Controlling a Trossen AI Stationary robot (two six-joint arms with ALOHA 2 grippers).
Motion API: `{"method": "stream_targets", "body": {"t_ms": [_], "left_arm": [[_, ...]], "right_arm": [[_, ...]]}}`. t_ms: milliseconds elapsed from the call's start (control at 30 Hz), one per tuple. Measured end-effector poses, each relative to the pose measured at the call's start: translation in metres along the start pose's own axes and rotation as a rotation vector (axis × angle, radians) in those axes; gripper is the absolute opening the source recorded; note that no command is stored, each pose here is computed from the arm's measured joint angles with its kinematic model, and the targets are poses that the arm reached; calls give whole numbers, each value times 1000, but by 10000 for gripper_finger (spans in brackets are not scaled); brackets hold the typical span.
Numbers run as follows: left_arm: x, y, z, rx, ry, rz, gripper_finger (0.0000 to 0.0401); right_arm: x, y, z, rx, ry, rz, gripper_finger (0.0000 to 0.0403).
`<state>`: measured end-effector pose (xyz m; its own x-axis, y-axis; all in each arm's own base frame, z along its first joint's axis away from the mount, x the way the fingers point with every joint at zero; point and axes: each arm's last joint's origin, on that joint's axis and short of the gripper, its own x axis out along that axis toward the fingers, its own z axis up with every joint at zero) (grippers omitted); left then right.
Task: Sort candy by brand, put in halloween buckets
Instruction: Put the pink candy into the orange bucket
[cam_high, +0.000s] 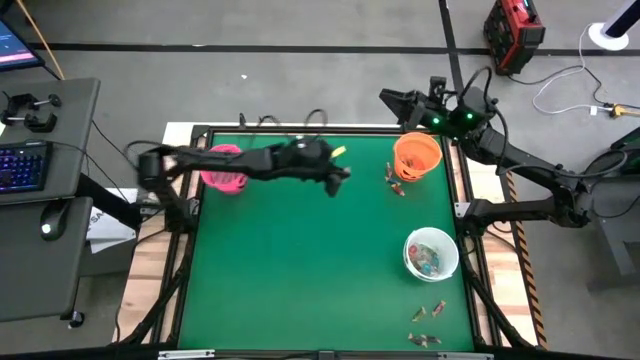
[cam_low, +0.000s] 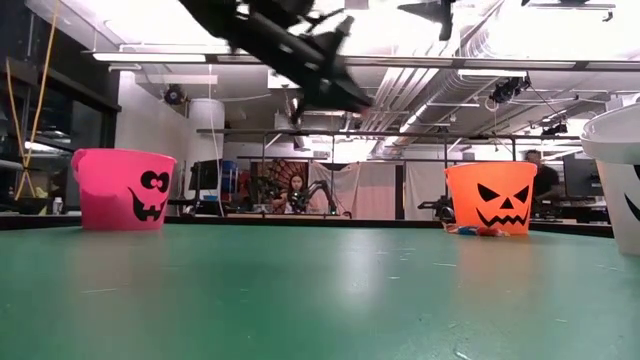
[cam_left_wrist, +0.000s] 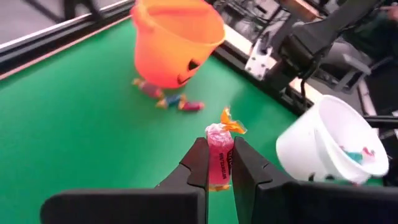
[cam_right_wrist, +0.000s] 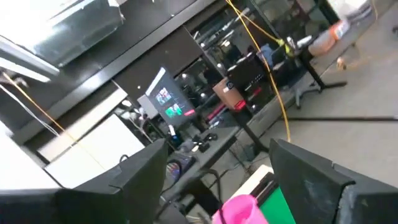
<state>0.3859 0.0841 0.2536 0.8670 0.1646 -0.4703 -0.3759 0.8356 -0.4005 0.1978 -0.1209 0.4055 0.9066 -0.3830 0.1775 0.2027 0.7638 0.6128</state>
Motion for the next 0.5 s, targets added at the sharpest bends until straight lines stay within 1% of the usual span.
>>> {"method": "stream_targets", "body": {"t_ms": [67, 267, 367, 500], "left_arm": [[23, 1, 10, 19, -1, -17, 14], [84, 7, 38, 81, -50, -40, 13], [107, 9, 53, 113, -98, -47, 19], [134, 15, 68, 189, -156, -58, 20]], "right_arm": [[0, 0, 1, -28, -12, -4, 275], [0, -1, 2, -46, -40, -40, 275], [0, -1, 2, -58, -42, -43, 275], [0, -1, 2, -57, -41, -43, 275]]}}
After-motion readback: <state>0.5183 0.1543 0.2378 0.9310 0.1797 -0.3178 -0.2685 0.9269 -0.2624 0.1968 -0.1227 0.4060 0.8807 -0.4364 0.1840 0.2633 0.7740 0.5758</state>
